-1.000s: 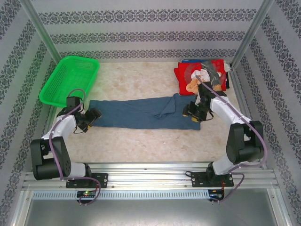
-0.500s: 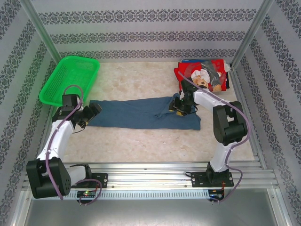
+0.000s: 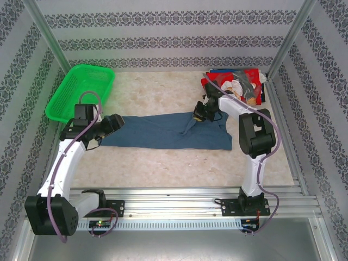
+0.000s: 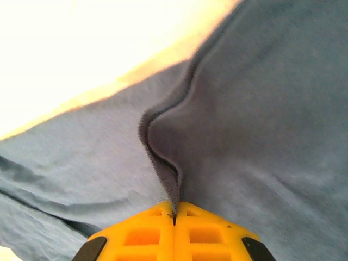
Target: Fold and stack the t-shirts
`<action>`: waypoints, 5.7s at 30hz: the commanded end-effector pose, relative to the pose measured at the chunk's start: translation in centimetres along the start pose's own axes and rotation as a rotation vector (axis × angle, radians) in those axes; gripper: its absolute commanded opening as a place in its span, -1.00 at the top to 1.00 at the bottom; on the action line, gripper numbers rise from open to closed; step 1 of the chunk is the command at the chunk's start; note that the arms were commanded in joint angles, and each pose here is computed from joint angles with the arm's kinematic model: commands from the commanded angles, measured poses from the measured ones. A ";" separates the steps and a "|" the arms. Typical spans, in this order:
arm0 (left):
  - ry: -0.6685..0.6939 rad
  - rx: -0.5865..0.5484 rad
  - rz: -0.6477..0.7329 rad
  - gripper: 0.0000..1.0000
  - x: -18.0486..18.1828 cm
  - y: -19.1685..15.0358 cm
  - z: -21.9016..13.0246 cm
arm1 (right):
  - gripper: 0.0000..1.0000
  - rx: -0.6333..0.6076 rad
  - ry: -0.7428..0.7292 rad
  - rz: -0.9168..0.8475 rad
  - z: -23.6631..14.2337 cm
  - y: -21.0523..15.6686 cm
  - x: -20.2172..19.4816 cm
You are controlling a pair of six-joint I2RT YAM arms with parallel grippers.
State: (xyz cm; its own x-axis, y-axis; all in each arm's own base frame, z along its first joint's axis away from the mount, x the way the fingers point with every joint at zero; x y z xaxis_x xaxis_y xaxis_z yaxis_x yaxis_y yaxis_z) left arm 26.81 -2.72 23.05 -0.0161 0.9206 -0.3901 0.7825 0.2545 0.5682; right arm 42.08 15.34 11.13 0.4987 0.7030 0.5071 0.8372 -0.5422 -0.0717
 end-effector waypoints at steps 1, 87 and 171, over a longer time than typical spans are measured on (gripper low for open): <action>-0.057 -0.040 0.145 -0.73 -2.7 0.1 -1.4 | 1.00 -0.016 0.083 0.022 -0.6 1.4 2.0; 0.576 0.578 -0.088 0.10 10.7 -8.6 11.2 | -0.96 -0.117 -0.338 -0.187 3.9 -1.2 -1.2; 0.151 0.724 -0.144 0.04 -5.4 -15.1 12.6 | -0.43 -0.175 0.163 -0.033 3.6 12.0 10.4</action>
State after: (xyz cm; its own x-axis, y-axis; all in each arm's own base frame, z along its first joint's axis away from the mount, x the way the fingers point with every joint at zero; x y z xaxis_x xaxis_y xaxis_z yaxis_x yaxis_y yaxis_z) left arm 22.63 -12.21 7.71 -0.1520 0.9701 -0.1892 0.9872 0.1399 -0.0759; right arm 57.11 18.96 9.08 0.4884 0.6591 0.5719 0.7842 -0.6190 0.0436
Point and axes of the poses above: each hand's point on the last joint's axis, 136 mm out from that joint toward the fingers, its own z axis out along the fingers, its own x axis along the line the jaws close on, y = z × x, the point moved 6 cm from there along -z, back along the fingers, and after that the axes turned 15 degrees about z, right-handed, at the moved point
